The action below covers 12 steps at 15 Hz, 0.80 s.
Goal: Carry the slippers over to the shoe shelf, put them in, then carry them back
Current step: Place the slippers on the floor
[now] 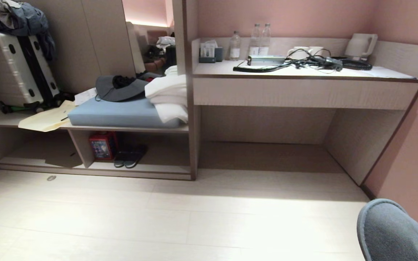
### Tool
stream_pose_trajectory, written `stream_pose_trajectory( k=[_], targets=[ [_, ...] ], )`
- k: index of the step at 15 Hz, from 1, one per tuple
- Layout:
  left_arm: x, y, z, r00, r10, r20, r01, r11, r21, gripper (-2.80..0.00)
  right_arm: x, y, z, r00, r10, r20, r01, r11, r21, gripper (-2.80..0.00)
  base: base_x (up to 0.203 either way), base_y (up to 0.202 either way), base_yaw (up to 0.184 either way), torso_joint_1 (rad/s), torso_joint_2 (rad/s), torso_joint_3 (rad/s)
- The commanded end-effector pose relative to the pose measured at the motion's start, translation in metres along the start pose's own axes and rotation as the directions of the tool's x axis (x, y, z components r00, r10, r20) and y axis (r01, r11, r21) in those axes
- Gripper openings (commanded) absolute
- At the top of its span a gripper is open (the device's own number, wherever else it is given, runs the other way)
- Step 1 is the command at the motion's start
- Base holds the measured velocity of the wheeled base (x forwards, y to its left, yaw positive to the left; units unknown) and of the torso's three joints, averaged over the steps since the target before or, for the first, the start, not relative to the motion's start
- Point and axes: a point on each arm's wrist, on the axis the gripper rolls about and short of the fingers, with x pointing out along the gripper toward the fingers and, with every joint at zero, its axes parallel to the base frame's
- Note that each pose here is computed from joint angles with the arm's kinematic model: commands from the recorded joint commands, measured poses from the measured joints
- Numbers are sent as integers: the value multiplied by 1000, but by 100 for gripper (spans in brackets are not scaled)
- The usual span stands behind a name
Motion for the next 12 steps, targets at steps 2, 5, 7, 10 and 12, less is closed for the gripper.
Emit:
stream_pose_trajectory(
  k=[2, 5, 7, 10, 12],
  targets=[
    [0, 0, 0, 1000, 1, -2, -1, 1000, 2, -280, 0, 0, 0, 1000, 1, -1, -1, 1000, 1, -280, 0, 0, 0, 0, 3, -65],
    [0, 0, 0, 1000, 0, 1, 0, 1000, -4, -280, 0, 0, 0, 1000, 1, -2, -1, 1000, 4, -280, 0, 0, 0, 5, 3, -177],
    [0, 0, 0, 1000, 0, 1, 0, 1000, -4, -280, 0, 0, 0, 1000, 0, -2, 0, 1000, 6, -280, 0, 0, 0, 2, 6, -186],
    [0, 0, 0, 1000, 1, 1, -1, 1000, -6, -280, 0, 0, 0, 1000, -1, -3, 1, 1000, 7, -280, 0, 0, 0, 4, 0, -198],
    [0, 0, 0, 1000, 1, 0, -1, 1000, -6, -280, 0, 0, 0, 1000, 0, -3, 1, 1000, 9, -280, 0, 0, 0, 3, 3, -198]
  ],
)
